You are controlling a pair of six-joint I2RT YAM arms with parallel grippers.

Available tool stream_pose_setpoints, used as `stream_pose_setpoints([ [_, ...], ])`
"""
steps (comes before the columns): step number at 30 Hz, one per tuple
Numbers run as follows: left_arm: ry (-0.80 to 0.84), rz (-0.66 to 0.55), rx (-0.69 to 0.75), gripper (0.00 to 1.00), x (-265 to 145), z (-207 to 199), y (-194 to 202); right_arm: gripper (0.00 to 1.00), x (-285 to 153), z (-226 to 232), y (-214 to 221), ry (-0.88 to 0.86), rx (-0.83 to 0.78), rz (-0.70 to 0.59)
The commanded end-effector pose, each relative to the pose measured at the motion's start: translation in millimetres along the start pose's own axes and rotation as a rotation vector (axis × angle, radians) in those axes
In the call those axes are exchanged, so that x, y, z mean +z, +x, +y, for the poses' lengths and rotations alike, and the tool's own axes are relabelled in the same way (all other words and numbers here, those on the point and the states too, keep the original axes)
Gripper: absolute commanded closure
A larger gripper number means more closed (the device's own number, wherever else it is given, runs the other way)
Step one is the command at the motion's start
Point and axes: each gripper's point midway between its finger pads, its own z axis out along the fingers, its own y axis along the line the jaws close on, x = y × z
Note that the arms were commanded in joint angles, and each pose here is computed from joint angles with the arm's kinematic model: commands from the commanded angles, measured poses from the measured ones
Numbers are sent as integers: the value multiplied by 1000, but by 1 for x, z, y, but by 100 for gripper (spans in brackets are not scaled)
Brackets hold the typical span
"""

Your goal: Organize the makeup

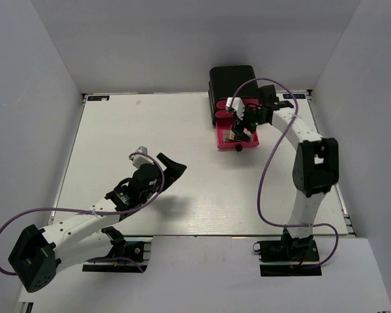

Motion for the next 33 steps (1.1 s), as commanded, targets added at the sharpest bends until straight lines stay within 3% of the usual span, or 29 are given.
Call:
stream_pose_setpoints([
  [1, 38, -28, -7, 2, -5, -12, -9, 11, -45, 29, -52, 25, 195, -218],
  [4, 37, -24, -7, 2, -4, -12, -8, 11, -37, 63, -30, 0, 293, -212],
  [5, 31, -22, -5, 2, -4, -11, -8, 17, -37, 74, -30, -23, 392, -217],
  [6, 30, -18, -4, 2, -4, -11, -7, 34, -33, 89, -19, -58, 452, -203],
  [7, 32, -17, -5, 2, -4, -12, -7, 43, -37, 94, -15, -58, 489, -204],
  [8, 31, -16, -4, 2, -3, -10, -6, 62, -32, 109, -4, -75, 580, -192],
  [9, 32, -13, -4, 2, -3, -10, -5, 65, -33, 115, 2, -74, 627, -190],
  [11, 37, -11, -7, 2, -2, -10, -4, 66, -36, 130, 5, -67, 738, -191],
  [15, 37, 0, -5, 2, 0, -12, -2, 56, -25, 148, 32, 4, 965, -172],
  [22, 21, -5, -2, 2, -5, -9, -5, 48, -4, 109, 43, 173, 1250, -244],
  [28, 10, -17, -4, 2, -7, -9, -8, 49, 15, 77, 57, 255, 1436, -242],
  [33, -5, -19, 1, 2, -5, -11, -10, 54, 21, 51, 56, 301, 1462, -267],
])
